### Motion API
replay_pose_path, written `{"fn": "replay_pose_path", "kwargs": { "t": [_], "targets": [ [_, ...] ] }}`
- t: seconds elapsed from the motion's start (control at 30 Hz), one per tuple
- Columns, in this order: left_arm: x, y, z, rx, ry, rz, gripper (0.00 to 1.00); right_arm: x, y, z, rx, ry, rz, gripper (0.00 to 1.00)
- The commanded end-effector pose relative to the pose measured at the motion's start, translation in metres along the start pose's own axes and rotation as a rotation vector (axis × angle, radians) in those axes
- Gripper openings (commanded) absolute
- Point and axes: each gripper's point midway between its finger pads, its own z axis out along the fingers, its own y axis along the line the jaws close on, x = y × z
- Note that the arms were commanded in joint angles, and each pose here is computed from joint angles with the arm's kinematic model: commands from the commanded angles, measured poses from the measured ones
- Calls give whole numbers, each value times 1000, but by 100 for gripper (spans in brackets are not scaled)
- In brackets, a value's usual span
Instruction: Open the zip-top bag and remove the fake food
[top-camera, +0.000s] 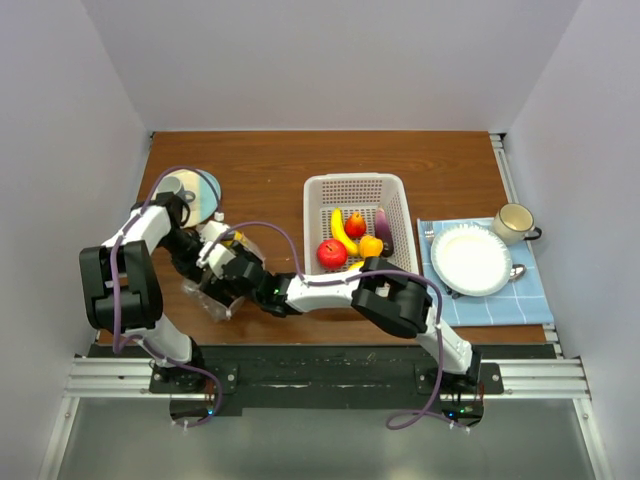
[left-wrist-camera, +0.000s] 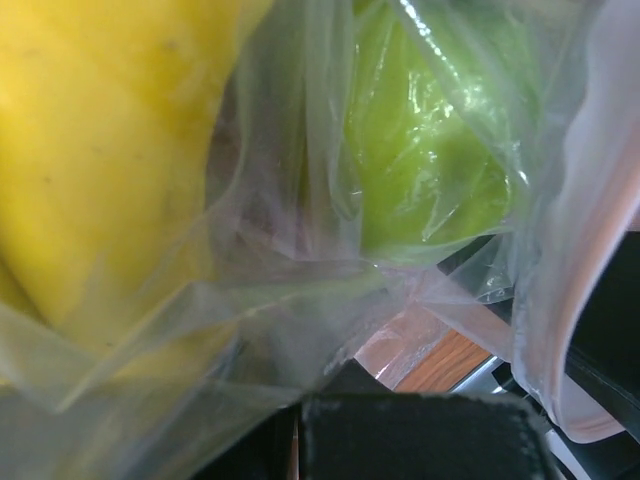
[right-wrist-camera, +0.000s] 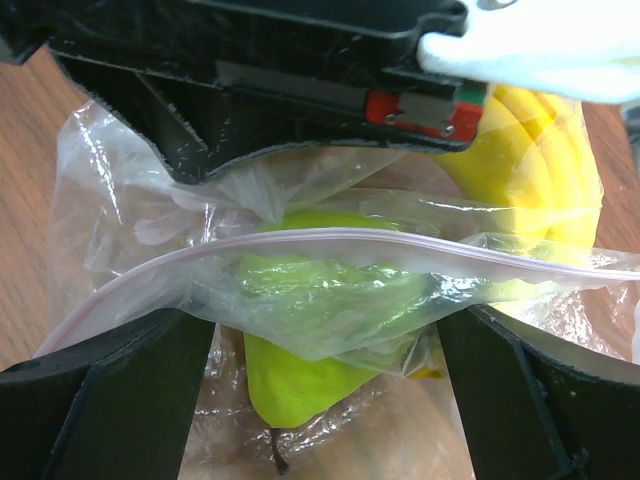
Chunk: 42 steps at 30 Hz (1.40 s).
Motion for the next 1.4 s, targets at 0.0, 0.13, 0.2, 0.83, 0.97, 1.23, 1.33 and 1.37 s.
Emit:
{"fn": "replay_pose_path", "kwargs": {
  "t": [0.0, 0.13, 0.2, 0.83, 0.97, 1.23, 1.33, 1.37],
  "targets": [
    [14, -25, 12, 131, 49, -16, 0, 15, -10, 7, -2, 32, 35, 92],
    [13, -20, 10, 104, 48, -16, 0, 16, -4, -1, -63, 39, 53, 72],
    [13, -17, 8, 83, 53, -15, 0, 29, 0, -8, -92, 77, 81, 63],
    [10, -13, -1, 47, 47, -13, 0, 39, 7, -11, -120, 97, 114, 82],
    [9, -12, 0, 51, 45, -15, 0, 32, 11, -10, -143, 91, 109, 76],
    [7, -1, 2, 6, 43, -10, 0, 41, -9, -52, -95, 123, 118, 22],
    [0, 17, -1, -66, 26, -32, 0, 48, -17, -78, -87, 141, 133, 20],
    [-3, 22, -2, -92, 20, -41, 0, 32, -20, -92, -95, 118, 146, 20]
  ]
}}
